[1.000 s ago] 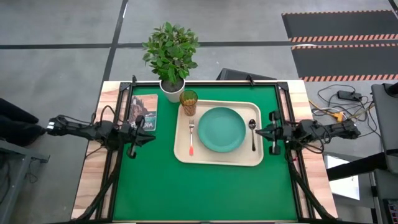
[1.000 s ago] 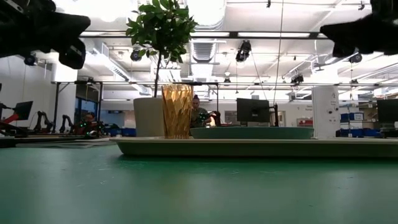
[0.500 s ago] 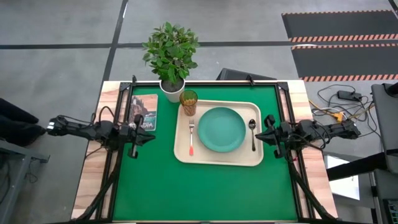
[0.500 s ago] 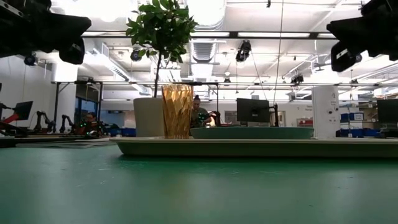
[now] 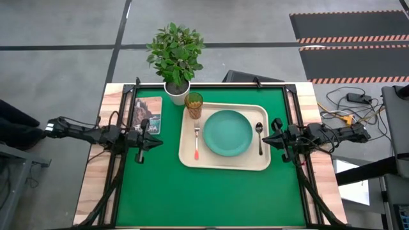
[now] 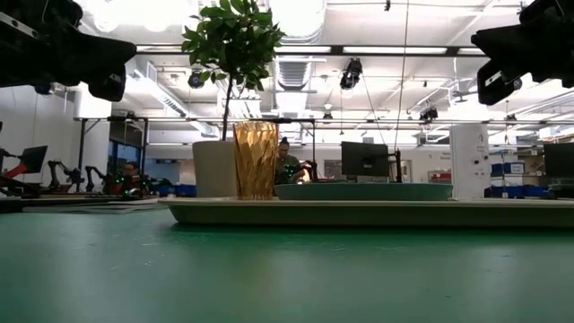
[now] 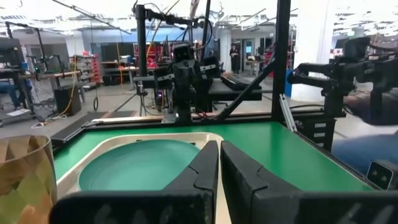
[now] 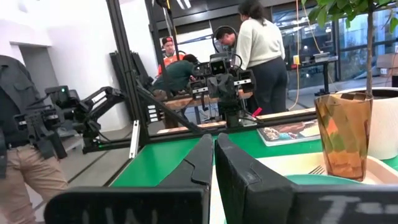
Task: Pick and place plate/cup/fork/spoon on tray
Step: Return to Home Position
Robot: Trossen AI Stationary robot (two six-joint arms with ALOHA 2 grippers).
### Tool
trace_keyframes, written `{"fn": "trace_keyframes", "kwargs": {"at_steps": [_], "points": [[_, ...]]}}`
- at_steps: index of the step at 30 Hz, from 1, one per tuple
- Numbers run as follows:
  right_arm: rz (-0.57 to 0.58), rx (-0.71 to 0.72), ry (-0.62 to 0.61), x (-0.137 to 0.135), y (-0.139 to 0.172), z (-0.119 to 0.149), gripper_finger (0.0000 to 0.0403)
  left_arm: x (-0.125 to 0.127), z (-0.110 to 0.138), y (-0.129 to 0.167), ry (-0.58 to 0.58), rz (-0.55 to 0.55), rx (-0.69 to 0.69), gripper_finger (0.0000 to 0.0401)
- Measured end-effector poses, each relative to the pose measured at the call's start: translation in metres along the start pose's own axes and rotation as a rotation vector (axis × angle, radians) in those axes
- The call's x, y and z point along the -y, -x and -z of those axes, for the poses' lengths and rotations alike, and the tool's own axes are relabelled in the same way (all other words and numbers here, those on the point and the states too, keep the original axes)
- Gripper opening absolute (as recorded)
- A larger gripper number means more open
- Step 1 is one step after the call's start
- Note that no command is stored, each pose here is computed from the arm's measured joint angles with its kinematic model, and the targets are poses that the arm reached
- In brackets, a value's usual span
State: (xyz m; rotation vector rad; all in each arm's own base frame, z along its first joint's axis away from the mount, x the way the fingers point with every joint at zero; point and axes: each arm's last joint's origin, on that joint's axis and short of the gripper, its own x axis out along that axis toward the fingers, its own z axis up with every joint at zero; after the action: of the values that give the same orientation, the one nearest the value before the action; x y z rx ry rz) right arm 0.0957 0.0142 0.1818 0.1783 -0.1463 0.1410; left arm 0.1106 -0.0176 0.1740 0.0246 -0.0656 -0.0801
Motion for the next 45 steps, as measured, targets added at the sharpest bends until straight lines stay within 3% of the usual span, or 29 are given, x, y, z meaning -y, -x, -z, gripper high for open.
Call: {"fn": "trace_keyframes", "kwargs": {"at_steps": [45], "points": [[0.001,-0.002,0.000,0.000,0.000,0.001,0.0009,0.003,0.032,-0.015,-0.031,0.012,-0.303,0.0000]]}}
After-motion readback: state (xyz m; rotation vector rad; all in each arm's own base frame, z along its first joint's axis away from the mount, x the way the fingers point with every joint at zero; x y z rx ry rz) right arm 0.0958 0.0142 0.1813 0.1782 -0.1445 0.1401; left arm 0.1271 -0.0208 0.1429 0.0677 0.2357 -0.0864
